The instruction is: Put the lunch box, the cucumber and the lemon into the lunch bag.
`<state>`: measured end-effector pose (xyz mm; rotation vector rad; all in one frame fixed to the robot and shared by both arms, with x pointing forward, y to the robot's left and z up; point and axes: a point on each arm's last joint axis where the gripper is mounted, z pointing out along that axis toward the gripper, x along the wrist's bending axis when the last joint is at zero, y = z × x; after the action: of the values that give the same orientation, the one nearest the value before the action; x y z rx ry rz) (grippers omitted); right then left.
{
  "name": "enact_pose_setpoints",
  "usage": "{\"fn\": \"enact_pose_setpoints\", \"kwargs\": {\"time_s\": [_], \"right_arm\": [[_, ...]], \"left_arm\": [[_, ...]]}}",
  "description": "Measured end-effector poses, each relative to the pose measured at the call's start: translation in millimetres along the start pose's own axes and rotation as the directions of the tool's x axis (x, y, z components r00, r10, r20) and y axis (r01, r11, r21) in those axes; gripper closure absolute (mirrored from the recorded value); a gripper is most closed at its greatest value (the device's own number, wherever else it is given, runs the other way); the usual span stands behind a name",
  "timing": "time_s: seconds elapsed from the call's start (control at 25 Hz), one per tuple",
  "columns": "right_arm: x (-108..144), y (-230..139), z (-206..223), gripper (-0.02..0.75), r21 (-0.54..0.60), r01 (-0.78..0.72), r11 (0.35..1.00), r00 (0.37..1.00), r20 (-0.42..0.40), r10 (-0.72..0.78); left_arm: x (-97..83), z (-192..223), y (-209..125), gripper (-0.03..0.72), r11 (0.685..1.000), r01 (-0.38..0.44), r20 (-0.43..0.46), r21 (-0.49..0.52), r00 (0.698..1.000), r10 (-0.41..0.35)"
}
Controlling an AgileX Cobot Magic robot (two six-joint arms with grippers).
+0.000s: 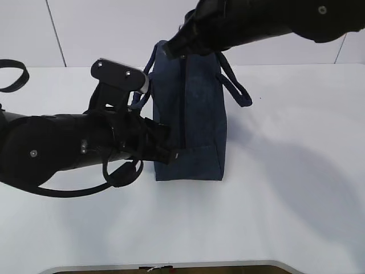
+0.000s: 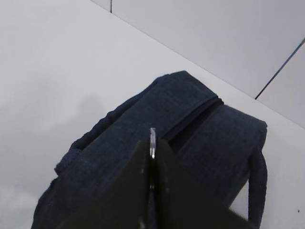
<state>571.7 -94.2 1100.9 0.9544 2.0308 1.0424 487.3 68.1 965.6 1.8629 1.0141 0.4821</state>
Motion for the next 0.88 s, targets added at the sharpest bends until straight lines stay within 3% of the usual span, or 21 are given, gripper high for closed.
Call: {"fn": "enact_pose_setpoints", "kwargs": {"time_s": [0.4,0.64,0.88], "right_arm": [[5.7,-1.9,20.9,0.733,-0.087,0.0,0.996,0.999,-0.037,-0.003],[-17.9,-3.1,22.5,0.733,-0.118,-0.05,0.992,0.999,0.001,0.05],[-23.4,-5.4,28.9,0.733,-0.142,-0.078,0.987,0.997,0.0,0.079]], "left_arm": [[0.4,-0.3,-1.9,0.693,1.0,0.001,-0.001,0.005,1.0,-0.001],[0.4,-0.3,-1.6,0.693,1.0,-0.001,-0.002,0.002,1.0,0.001],[0.3,-0.3,-1.0,0.693,1.0,-0.006,-0.001,-0.004,1.0,0.006]]}}
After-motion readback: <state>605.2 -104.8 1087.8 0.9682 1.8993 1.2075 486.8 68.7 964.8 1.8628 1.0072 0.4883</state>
